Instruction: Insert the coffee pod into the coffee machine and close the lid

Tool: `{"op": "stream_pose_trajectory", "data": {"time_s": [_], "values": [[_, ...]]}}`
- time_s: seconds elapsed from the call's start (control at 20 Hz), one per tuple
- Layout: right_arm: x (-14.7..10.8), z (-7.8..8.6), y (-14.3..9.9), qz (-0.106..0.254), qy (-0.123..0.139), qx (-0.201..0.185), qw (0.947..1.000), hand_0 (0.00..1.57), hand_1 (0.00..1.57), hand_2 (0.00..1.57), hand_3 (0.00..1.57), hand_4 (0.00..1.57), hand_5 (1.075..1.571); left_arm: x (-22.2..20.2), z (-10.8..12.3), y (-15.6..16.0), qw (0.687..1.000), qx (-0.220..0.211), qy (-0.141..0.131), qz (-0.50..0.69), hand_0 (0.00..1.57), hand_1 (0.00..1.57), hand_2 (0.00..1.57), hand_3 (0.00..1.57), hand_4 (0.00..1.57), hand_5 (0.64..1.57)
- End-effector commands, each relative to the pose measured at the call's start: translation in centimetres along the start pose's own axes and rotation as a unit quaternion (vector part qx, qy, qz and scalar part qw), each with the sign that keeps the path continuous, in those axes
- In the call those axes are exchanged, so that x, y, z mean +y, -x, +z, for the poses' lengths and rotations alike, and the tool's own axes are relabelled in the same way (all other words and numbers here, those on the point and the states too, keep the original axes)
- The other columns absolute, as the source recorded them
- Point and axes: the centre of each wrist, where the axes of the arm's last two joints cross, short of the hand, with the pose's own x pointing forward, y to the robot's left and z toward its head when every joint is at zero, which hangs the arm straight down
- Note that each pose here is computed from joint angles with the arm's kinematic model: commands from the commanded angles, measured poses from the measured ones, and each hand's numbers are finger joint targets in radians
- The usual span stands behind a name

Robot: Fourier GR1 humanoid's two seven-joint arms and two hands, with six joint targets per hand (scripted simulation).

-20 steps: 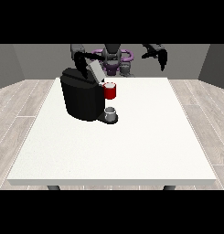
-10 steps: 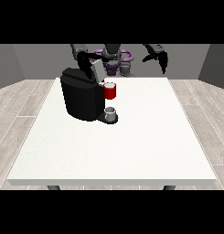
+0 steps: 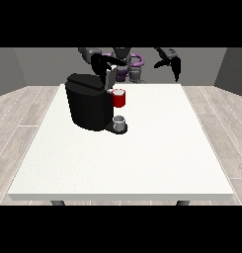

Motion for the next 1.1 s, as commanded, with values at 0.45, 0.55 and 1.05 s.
{"op": "stream_pose_trajectory", "data": {"time_s": [0.45,0.55,1.05], "values": [[1.8,-1.2,-9.7,0.070,0.001,-0.100,0.9925,0.00,0.00,0.00,0.00,0.26,1.571,-0.6,-2.5,-2.5,0.998,-0.054,0.045,-0.002,0.00,0.00,0.00,0.00,0.41,1.571],[1.3,-1.4,-10.0,0.080,-0.002,-0.107,0.9910,0.00,0.00,0.00,0.00,0.24,1.571,0.3,-1.7,-1.9,0.998,-0.039,0.043,-0.005,0.00,0.00,0.00,0.00,0.44,1.571],[2.8,-3.4,-13.8,0.113,0.017,-0.135,0.9842,0.00,0.00,0.00,0.00,0.00,1.571,1.0,-2.8,-4.5,0.995,-0.076,0.065,-0.008,0.00,0.00,0.00,0.00,0.37,1.571]]}}
